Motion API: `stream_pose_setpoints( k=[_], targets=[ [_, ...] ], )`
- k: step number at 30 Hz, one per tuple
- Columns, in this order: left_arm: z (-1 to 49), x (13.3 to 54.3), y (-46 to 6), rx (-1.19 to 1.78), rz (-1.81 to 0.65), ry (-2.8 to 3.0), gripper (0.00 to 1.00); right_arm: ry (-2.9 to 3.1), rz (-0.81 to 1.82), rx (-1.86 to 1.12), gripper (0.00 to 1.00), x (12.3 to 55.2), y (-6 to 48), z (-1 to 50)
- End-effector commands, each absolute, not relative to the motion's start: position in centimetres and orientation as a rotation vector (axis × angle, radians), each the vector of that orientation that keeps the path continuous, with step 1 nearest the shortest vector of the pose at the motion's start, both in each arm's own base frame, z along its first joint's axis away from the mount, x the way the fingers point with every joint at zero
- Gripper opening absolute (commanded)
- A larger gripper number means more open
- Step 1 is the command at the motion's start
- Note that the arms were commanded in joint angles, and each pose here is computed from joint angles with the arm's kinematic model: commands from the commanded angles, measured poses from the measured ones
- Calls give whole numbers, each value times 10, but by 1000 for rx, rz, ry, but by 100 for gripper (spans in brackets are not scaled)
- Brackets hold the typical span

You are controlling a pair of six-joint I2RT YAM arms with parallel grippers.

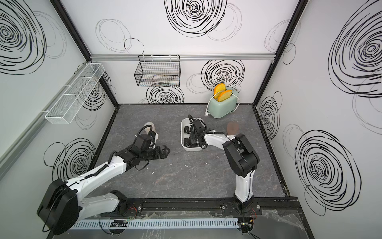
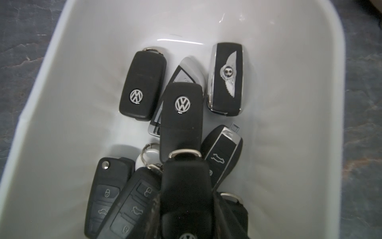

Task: Place the car key into the storage box
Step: Place the car key in the storage box, then reset both arms

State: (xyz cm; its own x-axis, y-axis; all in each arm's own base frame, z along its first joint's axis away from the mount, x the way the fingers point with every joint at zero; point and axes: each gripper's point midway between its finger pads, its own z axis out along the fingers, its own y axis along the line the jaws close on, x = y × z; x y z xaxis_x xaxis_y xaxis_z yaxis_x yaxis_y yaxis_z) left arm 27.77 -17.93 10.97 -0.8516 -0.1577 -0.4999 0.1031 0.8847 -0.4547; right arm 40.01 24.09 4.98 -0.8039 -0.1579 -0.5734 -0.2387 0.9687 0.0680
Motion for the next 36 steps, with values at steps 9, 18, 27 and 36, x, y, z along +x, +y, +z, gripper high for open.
stream_pose_setpoints(
  k=[9, 18, 27, 36],
  targets=[
    [132, 295, -142, -92, -551, 2447, 98, 2391, 192, -253, 70, 411, 231, 107],
    [152, 319, -33, -325, -366, 2295, 98, 2149, 91, -74, 87, 409, 130, 158],
    [149, 327, 7, -317, -164, 2098, 98, 1905, -86, 185, 87, 389, -9, 139],
    [151, 349, 35, -278, 67, 1900, 98, 1718, -129, 154, 87, 372, -23, 138]
  ],
)
